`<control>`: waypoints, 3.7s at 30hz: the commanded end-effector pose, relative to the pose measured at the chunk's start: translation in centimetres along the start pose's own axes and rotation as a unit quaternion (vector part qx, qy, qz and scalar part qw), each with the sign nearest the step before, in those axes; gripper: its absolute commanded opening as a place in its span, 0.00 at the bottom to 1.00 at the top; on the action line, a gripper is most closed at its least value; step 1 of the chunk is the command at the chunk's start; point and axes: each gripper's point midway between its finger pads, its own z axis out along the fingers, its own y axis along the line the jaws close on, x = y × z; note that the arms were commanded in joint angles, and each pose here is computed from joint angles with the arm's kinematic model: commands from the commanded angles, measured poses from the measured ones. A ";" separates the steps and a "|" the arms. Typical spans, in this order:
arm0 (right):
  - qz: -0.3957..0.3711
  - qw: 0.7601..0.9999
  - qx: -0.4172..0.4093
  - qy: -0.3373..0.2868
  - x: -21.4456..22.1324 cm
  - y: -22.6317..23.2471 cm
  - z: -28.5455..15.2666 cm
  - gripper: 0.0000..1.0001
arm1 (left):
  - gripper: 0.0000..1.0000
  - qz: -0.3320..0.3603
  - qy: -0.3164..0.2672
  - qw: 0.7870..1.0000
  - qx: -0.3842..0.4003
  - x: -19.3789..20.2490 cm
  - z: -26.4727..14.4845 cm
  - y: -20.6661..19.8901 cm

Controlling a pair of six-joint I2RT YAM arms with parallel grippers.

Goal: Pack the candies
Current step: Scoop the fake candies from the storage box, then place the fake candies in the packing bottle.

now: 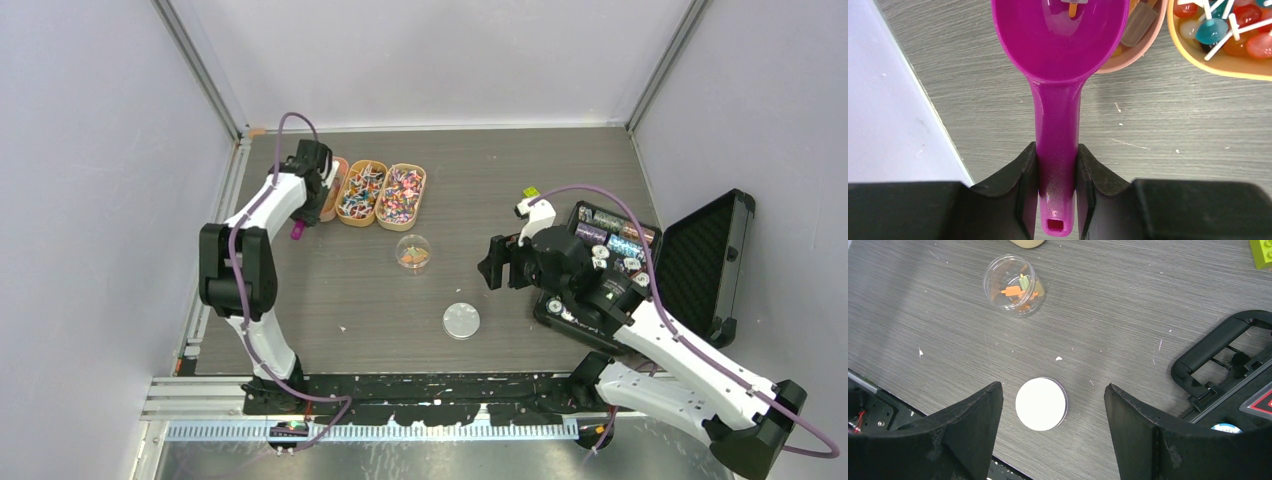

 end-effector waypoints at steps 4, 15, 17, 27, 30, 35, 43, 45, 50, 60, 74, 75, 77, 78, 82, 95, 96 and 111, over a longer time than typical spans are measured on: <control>0.022 0.999 -0.017 -0.027 -1.0 0.6 -0.7 0.78 | 0.00 -0.029 -0.070 0.997 -0.011 -1.6 -3.9 1.3; 0.052 0.997 -0.039 -0.029 -1.1 1.5 -1.2 0.78 | 0.00 -0.056 -0.175 0.982 0.033 -2.4 -7.7 0.3; 0.054 0.997 -0.041 -0.029 -1.1 1.5 -1.2 0.78 | 0.00 -0.053 -0.180 0.981 0.037 -2.4 -8.0 0.2; 0.059 0.997 -0.043 -0.029 -1.2 1.7 -1.3 0.78 | 0.00 -0.058 -0.162 0.981 0.089 -1.3 -9.1 -1.5; 0.057 0.997 -0.042 -0.029 -1.2 1.7 -1.2 0.78 | 0.00 -0.066 -0.156 0.978 0.120 -0.7 -10.1 -2.5; 0.061 0.997 -0.050 -0.024 -1.2 2.0 -1.2 0.78 | 0.00 -0.049 -0.105 0.980 0.164 1.5 -11.9 -4.2; 0.070 0.995 -0.059 -0.034 -1.7 2.4 -1.5 0.78 | 0.00 0.046 -0.072 0.983 0.161 4.1 -16.4 -6.9; 0.072 0.995 -0.058 -0.031 -1.5 2.4 -1.4 0.78 | 0.00 0.074 -0.063 0.984 0.149 4.5 -17.2 -7.2; 0.078 0.995 -0.060 -0.031 -1.2 2.3 -1.7 0.78 | 0.00 0.134 -0.051 0.982 0.124 5.3 -18.6 -7.3; 0.081 0.995 -0.050 -0.034 -0.8 1.6 -2.4 0.78 | 0.00 0.254 -0.056 0.958 0.124 6.0 -20.0 -9.4; 0.080 0.995 -0.040 -0.043 -0.9 1.0 -3.0 0.78 | 0.00 0.309 -0.045 0.945 0.095 4.8 -18.9 -10.5; 0.081 0.995 -0.039 -0.044 -0.9 0.9 -3.1 0.78 | 0.00 0.315 -0.044 0.943 0.095 4.7 -18.9 -10.6; 0.081 0.995 -0.039 -0.047 -1.0 0.9 -3.1 0.78 | 0.00 0.326 -0.037 0.940 0.095 4.7 -19.0 -10.8; 0.082 0.995 -0.040 -0.048 -1.0 0.9 -3.2 0.78 | 0.00 0.331 -0.032 0.938 0.095 4.7 -19.0 -11.0; 0.083 0.995 -0.041 -0.045 -0.9 1.0 -3.1 0.78 | 0.00 0.351 -0.001 0.933 0.086 4.9 -18.6 -11.4; 0.079 0.995 -0.039 -0.048 -1.1 0.9 -3.2 0.78 | 0.00 0.410 0.056 0.910 0.026 5.4 -18.5 -11.3; 0.079 0.995 -0.039 -0.047 -1.1 0.9 -3.2 0.78 | 0.00 0.415 0.055 0.908 0.021 5.3 -18.6 -11.3; 0.078 0.995 -0.037 -0.046 -1.1 0.9 -2.9 0.78 | 0.00 0.467 0.082 0.879 -0.044 4.3 -19.2 -11.6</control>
